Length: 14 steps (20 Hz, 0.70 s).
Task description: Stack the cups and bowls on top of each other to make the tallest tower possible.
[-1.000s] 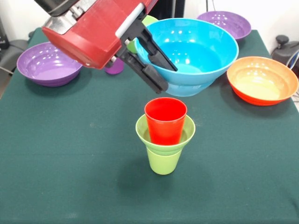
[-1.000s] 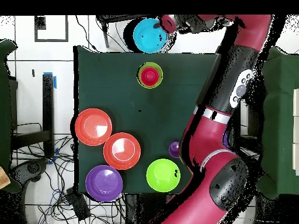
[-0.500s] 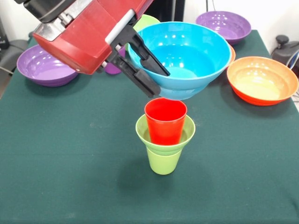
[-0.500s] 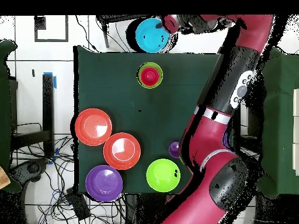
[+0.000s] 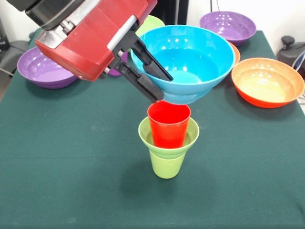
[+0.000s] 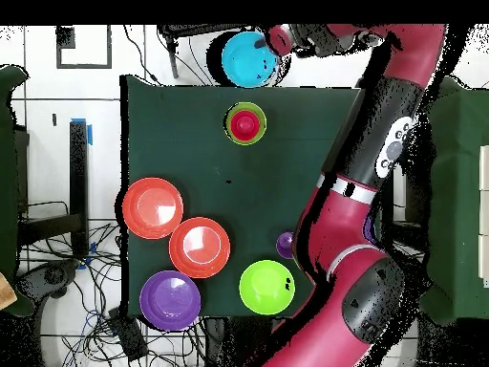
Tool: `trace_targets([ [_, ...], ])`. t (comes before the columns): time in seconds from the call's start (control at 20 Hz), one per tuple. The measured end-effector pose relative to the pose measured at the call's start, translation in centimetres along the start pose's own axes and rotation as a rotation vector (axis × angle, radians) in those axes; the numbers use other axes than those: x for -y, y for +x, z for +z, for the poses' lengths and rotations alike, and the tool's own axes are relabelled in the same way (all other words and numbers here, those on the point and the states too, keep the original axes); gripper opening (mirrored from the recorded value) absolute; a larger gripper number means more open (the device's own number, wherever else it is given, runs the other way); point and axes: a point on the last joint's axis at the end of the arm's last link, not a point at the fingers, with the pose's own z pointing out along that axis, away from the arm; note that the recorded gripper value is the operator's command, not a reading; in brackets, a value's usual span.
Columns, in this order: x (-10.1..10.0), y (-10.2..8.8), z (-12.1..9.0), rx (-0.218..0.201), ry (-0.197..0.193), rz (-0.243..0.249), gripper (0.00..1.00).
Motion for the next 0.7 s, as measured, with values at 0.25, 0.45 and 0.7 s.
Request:
trace_targets([
  [0.25, 0.5, 0.7, 0.6, 0.011, -0.024, 0.007, 0.0],
  [0.45, 0.8, 1.4, 0.8, 0.029, -0.051, 0.011, 0.0],
  [0.7, 1.6, 2.7, 1.2, 0.028, -0.07, 0.022, 0.0],
])
